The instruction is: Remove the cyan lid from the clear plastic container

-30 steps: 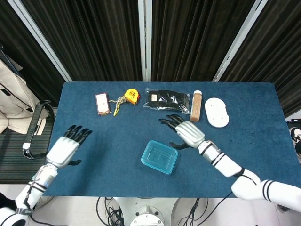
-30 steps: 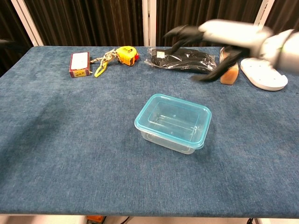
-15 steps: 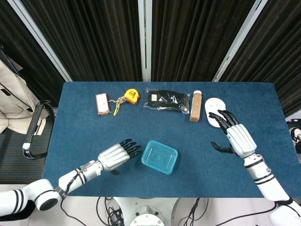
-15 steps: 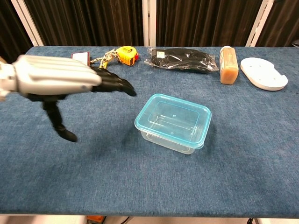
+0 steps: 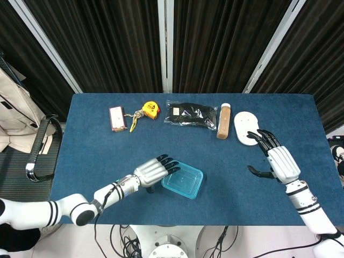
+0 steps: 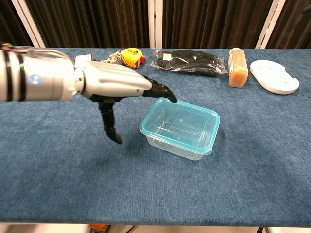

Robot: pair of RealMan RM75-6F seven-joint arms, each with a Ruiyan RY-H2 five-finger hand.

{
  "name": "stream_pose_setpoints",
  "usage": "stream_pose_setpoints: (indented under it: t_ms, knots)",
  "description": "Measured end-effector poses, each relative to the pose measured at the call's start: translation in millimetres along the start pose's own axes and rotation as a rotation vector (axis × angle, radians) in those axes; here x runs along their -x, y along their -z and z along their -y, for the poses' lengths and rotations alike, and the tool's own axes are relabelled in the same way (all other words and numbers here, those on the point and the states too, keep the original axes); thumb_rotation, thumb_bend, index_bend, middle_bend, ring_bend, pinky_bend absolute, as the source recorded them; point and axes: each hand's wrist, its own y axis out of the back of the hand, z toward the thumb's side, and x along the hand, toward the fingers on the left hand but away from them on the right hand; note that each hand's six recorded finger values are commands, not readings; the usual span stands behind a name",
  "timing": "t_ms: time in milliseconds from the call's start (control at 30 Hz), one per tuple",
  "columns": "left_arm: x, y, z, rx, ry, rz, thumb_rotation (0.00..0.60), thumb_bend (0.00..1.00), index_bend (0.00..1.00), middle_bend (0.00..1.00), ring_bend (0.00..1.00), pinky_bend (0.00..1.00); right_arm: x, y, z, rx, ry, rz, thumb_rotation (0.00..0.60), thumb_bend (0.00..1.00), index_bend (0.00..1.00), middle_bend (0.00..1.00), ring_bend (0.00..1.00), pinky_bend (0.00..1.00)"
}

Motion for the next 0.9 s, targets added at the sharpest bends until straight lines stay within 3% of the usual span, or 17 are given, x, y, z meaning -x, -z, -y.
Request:
stream_pose_setpoints:
  t_ms: [400, 900]
  knots:
    - [-25, -9, -16, 0.108, 0.071, -0.063, 0.6, 0.05, 0.0, 0.0, 0.0, 0.0, -3, 10, 0, 0.029, 0.005, 0.002, 0.6, 0.16, 0.0, 0.17, 0.0, 0.0]
    - [-49, -35, -19, 0.091, 0.112, -0.11, 0.6, 0.05, 0.0, 0.0, 0.0, 0.01, -9, 20, -1, 0.046, 0.003, 0.004, 0.6, 0.15, 0.0, 0.17, 0.0, 0.0]
